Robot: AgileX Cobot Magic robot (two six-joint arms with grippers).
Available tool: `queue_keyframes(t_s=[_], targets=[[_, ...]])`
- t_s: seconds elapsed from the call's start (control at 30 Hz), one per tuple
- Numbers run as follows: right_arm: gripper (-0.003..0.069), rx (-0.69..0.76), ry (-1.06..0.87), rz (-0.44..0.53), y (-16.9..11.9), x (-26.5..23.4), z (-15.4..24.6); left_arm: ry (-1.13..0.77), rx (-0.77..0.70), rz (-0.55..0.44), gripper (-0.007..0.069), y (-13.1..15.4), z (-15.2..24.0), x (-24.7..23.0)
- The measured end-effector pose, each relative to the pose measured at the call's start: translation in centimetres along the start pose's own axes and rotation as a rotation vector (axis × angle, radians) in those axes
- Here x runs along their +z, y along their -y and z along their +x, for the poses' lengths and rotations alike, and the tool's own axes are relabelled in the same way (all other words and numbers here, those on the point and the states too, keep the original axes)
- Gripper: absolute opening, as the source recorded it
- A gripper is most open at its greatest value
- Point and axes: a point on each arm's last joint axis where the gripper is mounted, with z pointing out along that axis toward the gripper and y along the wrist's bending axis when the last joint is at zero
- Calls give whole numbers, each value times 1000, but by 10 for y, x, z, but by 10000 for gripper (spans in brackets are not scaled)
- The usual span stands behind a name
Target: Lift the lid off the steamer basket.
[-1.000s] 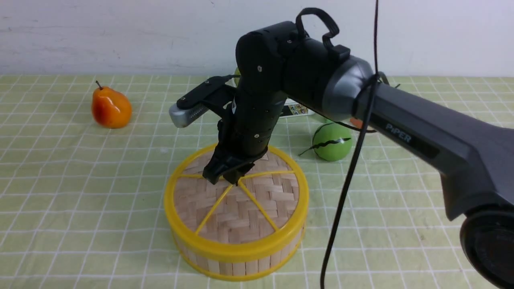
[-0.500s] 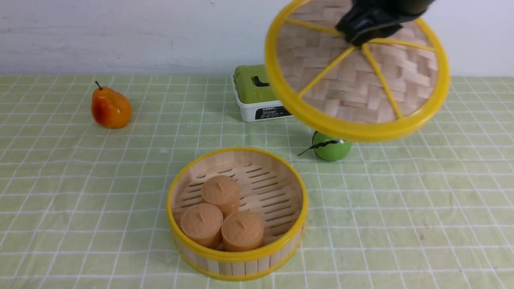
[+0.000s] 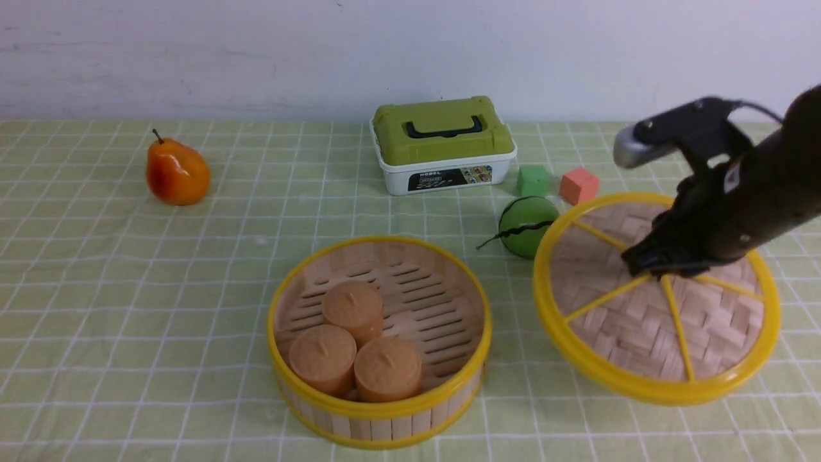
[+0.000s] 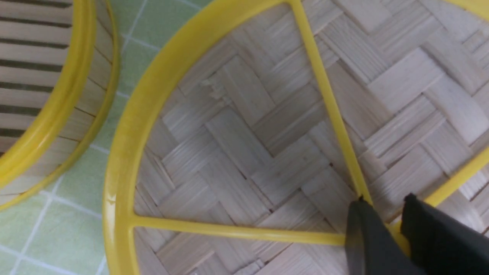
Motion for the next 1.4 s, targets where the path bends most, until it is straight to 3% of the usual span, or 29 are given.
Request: queue_keyframes(t_s=[0.17, 0.27, 0.3, 0.4, 0.57, 0.67, 0.73, 0.77, 0.8, 0.87, 0.97, 1.13, 1.4], targets=[[102, 23, -38, -13, -1, 35, 8, 0, 0, 0, 239, 0, 0, 0], [175, 29, -37, -14, -2, 46, 9, 0, 0, 0, 239, 0, 0, 0], [237, 37, -33, -15, -1, 44, 7, 0, 0, 0, 239, 0, 0, 0], [348, 61, -5, -15, -1, 22, -4, 0, 0, 0, 239, 0, 0, 0], [411, 65, 183, -9, 0, -62, -19, 0, 0, 0, 239, 0, 0, 0], [386, 63, 315, -4, -1, -114, -15, 0, 0, 0, 239, 0, 0, 0], [331, 61, 409, 1, -2, -151, -2, 0, 0, 0, 239, 0, 0, 0], [253, 55, 469, 11, -3, -174, 16, 0, 0, 0, 239, 0, 0, 0], [253, 55, 476, 11, -3, -176, 19, 0, 0, 0, 239, 0, 0, 0], [96, 43, 531, 30, -5, -197, 57, 0, 0, 0, 239, 0, 0, 0], [-1, 45, 605, 38, -8, -213, 96, 0, 0, 0, 239, 0, 0, 0], [-22, 49, 639, 38, -11, -215, 135, 0, 0, 0, 239, 0, 0, 0], [-15, 35, 651, 58, -11, -214, 152, 0, 0, 0, 239, 0, 0, 0]])
